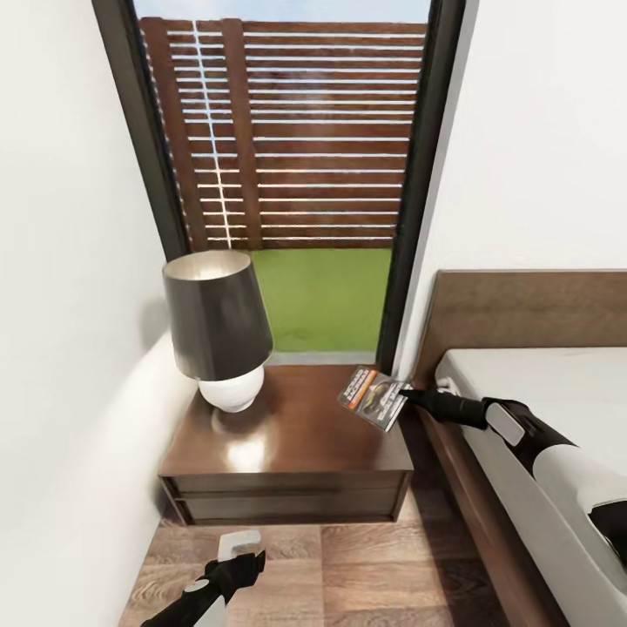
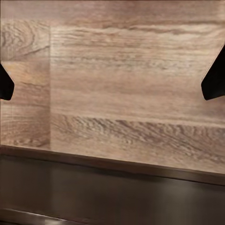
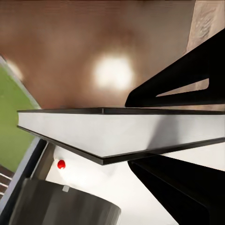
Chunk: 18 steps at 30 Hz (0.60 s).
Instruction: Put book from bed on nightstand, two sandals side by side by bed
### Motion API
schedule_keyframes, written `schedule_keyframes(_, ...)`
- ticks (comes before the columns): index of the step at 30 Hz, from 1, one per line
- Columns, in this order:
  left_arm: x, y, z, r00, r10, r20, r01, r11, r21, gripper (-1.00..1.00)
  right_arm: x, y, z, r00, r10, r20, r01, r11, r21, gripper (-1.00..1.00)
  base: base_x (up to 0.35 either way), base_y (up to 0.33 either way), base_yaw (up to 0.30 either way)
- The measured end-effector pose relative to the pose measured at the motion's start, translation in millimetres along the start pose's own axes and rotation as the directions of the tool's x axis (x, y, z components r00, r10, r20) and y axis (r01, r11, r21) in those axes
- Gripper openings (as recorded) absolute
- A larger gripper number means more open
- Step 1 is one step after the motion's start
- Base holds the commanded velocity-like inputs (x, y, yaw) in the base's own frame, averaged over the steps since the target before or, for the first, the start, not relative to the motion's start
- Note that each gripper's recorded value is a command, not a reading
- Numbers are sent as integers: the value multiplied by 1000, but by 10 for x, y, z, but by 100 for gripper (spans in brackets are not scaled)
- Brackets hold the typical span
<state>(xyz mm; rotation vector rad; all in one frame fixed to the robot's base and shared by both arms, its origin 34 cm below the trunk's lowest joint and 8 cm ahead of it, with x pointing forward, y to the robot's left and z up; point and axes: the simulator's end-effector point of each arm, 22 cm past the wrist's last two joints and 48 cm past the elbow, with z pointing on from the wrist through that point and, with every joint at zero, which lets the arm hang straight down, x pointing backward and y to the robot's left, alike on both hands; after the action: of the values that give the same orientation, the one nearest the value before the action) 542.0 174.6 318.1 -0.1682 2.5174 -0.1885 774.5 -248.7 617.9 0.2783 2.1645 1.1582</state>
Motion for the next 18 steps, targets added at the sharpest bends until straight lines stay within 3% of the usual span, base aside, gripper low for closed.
schedule_keyframes(6, 30, 10, -1, 1000, 2, -6, -2, 1000, -2, 100, 149, 114, 107, 998, 33, -45, -34, 999, -25, -100, 262, 0, 0)
schedule_keyframes(12, 34, 15, -1, 1000, 2, -6, -2, 1000, -3, 100, 329, 395, 264, 993, 62, -97, -72, 992, -100, -100, 27, 0, 0)
schedule_keyframes(18, 39, 13, -2, 1000, 1, -7, -1, 1000, -1, 100, 359, 615, 269, 991, 72, -111, -92, 978, -187, -100, 2, 0, 0)
